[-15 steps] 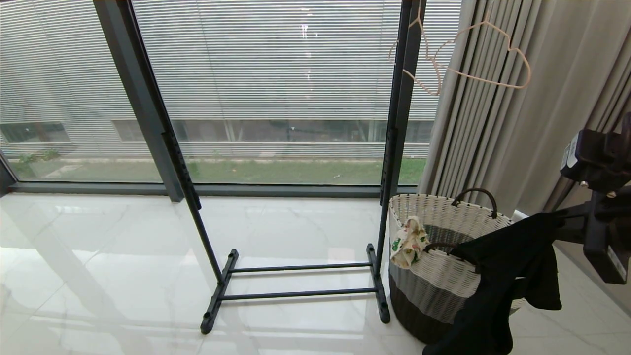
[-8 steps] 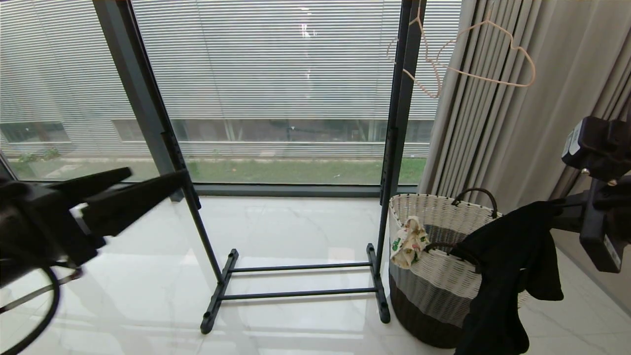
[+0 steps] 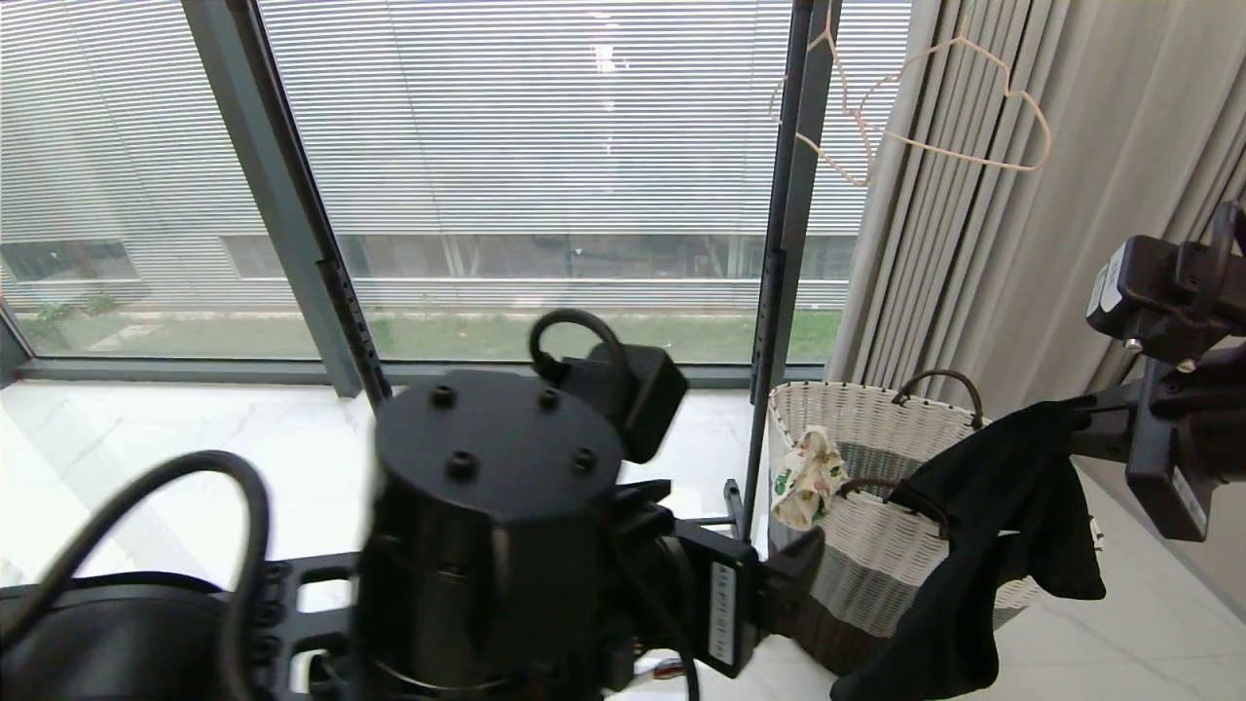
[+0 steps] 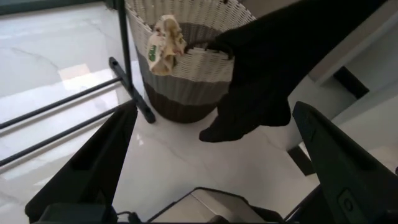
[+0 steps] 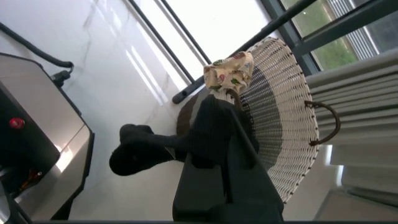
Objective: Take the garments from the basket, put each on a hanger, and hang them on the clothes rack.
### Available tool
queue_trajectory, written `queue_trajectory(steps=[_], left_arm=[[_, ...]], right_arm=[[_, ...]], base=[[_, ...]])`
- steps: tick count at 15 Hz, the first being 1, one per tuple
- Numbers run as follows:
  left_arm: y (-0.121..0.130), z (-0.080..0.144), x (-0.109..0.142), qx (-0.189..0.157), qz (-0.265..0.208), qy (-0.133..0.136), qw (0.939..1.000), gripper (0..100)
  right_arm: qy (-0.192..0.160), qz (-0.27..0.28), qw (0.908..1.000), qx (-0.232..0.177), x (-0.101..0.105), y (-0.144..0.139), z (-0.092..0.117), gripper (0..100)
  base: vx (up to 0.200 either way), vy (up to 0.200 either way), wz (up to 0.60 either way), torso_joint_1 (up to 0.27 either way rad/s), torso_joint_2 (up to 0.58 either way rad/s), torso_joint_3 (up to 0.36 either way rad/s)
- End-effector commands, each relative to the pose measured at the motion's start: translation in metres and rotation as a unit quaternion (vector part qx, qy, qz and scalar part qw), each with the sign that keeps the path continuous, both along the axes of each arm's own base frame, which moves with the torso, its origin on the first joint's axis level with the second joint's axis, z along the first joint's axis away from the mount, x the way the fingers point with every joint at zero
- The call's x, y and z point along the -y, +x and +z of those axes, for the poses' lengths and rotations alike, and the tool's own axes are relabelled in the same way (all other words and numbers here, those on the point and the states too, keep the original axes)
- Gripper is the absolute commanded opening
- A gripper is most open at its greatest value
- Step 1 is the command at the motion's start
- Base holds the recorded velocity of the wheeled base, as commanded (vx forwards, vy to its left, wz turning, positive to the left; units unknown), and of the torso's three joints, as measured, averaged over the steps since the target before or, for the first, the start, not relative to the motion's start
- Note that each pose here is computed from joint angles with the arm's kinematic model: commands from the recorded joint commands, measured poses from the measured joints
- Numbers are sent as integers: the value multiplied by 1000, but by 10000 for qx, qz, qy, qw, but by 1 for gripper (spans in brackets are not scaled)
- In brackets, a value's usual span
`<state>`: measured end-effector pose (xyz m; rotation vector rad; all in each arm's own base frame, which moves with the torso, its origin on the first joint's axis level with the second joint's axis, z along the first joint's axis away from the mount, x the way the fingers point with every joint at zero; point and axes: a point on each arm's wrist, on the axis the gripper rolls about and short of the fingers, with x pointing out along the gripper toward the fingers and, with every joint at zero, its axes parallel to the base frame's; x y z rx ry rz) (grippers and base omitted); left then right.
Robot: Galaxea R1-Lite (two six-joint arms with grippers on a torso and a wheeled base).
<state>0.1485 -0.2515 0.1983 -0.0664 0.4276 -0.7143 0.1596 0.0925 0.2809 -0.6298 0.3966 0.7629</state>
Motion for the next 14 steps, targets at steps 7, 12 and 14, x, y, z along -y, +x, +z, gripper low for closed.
queue_trajectory(steps=[7, 12, 14], left_arm=[[36, -52, 128, 1, -334, -42, 9994, 100], [56, -84, 146, -63, -122, 187, 9997, 100], [61, -94, 145, -78, -2, 303, 9995, 100]], right_arm=[[52, 223, 9997, 97, -8, -4, 6, 0], [52, 298, 9995, 88, -10, -4, 6, 0], [52, 306, 9995, 87, -10, -4, 6, 0]], base=[[0, 0, 0, 0, 0, 0], [0, 0, 0, 0, 0, 0], [0, 0, 0, 0, 0, 0]])
